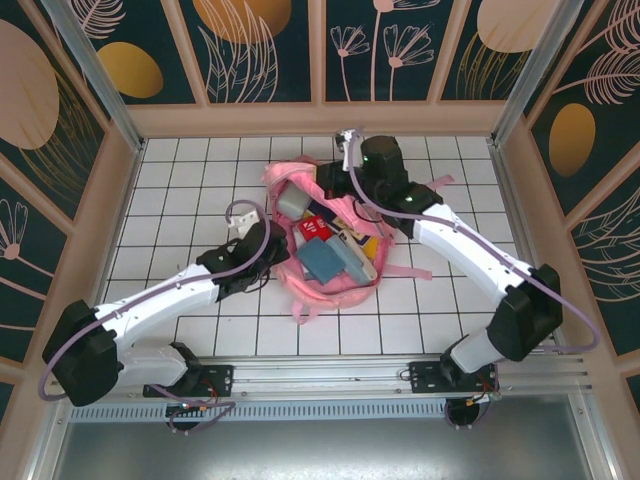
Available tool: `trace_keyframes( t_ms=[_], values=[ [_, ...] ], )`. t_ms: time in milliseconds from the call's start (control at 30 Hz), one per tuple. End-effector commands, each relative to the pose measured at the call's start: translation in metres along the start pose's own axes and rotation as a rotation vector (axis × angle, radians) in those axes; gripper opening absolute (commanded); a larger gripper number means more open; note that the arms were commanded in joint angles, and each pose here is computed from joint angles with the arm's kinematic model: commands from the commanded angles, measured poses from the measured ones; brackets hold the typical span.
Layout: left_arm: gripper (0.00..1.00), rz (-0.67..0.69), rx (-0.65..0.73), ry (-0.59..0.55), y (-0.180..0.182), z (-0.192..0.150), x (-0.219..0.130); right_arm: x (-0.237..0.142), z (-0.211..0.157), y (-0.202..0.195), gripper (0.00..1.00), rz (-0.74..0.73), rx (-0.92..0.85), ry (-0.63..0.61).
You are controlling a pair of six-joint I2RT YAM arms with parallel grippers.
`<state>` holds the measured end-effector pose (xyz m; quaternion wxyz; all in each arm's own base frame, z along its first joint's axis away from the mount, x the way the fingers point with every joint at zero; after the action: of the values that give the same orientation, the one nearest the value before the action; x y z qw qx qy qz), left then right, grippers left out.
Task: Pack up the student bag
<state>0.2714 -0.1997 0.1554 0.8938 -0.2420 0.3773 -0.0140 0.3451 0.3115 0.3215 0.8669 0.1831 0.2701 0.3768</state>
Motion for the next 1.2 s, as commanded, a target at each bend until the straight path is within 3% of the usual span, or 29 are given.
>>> trace_keyframes(
  t_ms=[0, 200, 333, 500, 533, 667, 767, 933, 1067, 1167],
  values=[
    [0.00, -0.166, -0.127, -0.049, -0.033, 0.002, -0.011, 0.008, 0.029, 0.014, 0.00, 0.024, -0.053, -0.077],
    [0.00, -0.216, -0.124, -0.019, -0.072, -0.042, 0.002, 0.011, 0.024, 0.003, 0.00, -0.048, -0.085, -0.070],
    [0.00, -0.227, -0.109, 0.007, -0.097, -0.062, 0.012, -0.007, 0.019, -0.015, 0.00, -0.129, -0.083, -0.093],
    [0.00, -0.269, -0.049, 0.044, -0.124, -0.074, 0.024, -0.039, -0.014, -0.055, 0.00, -0.230, -0.026, -0.103],
    [0.04, -0.273, -0.038, 0.056, -0.127, -0.077, 0.026, -0.045, -0.020, -0.062, 0.00, -0.251, -0.017, -0.105],
    [0.47, -0.263, 0.020, 0.063, -0.132, -0.075, 0.026, -0.075, -0.045, -0.098, 0.00, -0.373, 0.030, -0.121],
    [0.60, -0.222, 0.053, -0.001, -0.120, -0.057, 0.010, -0.096, -0.056, -0.126, 0.01, -0.471, 0.080, -0.145],
    [0.60, -0.174, 0.187, -0.107, -0.087, -0.036, -0.009, -0.108, -0.067, -0.145, 0.01, -0.493, 0.130, -0.155],
    [0.58, -0.152, 0.358, -0.171, -0.064, -0.023, -0.005, -0.107, -0.061, -0.140, 0.01, -0.462, 0.133, -0.169],
    [0.55, -0.148, 0.402, -0.208, -0.041, -0.015, 0.004, -0.104, -0.053, -0.132, 0.01, -0.428, 0.135, -0.174]
  ],
)
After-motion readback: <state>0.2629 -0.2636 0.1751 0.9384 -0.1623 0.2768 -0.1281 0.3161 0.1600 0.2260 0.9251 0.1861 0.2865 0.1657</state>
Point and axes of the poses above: each hand's point on the last joint's axis, 136 mm out from that joint toward the fingers, its own x axis out along the fingers, its own y axis along the line the jaws close on, z = x × y, the point moved 2 cm from there along -x, back along the fingers, and after that the axes turned 5 degrees about x, right-handed, at the moved point
